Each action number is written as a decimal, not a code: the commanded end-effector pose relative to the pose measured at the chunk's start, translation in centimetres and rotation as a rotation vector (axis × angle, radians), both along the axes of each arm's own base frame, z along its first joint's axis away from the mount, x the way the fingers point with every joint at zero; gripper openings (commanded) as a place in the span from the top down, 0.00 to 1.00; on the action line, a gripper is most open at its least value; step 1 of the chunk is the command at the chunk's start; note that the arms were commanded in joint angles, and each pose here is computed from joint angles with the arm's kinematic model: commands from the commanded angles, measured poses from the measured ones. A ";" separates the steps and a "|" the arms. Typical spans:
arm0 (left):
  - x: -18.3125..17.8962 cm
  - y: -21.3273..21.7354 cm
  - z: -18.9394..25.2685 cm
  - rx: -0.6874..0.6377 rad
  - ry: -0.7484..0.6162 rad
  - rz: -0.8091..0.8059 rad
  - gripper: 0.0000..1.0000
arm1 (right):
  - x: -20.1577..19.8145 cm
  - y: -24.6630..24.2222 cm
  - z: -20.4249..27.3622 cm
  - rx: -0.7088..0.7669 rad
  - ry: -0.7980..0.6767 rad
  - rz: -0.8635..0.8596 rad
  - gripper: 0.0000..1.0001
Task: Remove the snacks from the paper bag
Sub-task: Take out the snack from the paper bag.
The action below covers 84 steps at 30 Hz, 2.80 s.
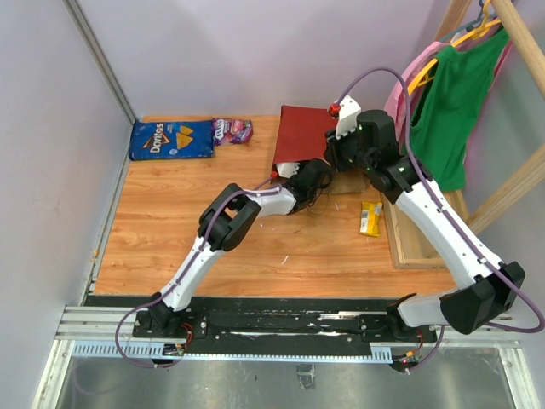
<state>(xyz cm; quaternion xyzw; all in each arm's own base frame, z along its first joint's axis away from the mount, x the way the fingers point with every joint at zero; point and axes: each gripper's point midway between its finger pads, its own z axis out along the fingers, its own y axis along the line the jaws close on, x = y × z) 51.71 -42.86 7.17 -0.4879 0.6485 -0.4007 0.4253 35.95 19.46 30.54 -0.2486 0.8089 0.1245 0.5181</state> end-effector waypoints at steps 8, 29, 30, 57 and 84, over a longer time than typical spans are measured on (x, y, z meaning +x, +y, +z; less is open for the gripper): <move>0.2 1.3 -3.3 0.081 0.068 0.024 0.39 | -0.2 -0.9 1.4 0.020 -0.041 -0.028 0.72; 1.7 2.5 -4.5 0.110 0.154 0.079 0.42 | -0.3 -0.9 1.4 0.026 -0.042 -0.033 0.72; 1.9 2.5 -4.8 0.114 0.158 0.079 0.42 | -0.3 -0.9 1.4 0.024 -0.041 -0.033 0.72; 2.9 4.1 -1.9 0.120 0.020 0.019 0.99 | -0.2 -0.7 1.3 0.032 -0.046 -0.028 0.72; -7.0 4.6 4.0 0.037 -0.088 -0.154 0.99 | 0.5 -0.7 1.4 0.094 -0.043 -0.090 0.75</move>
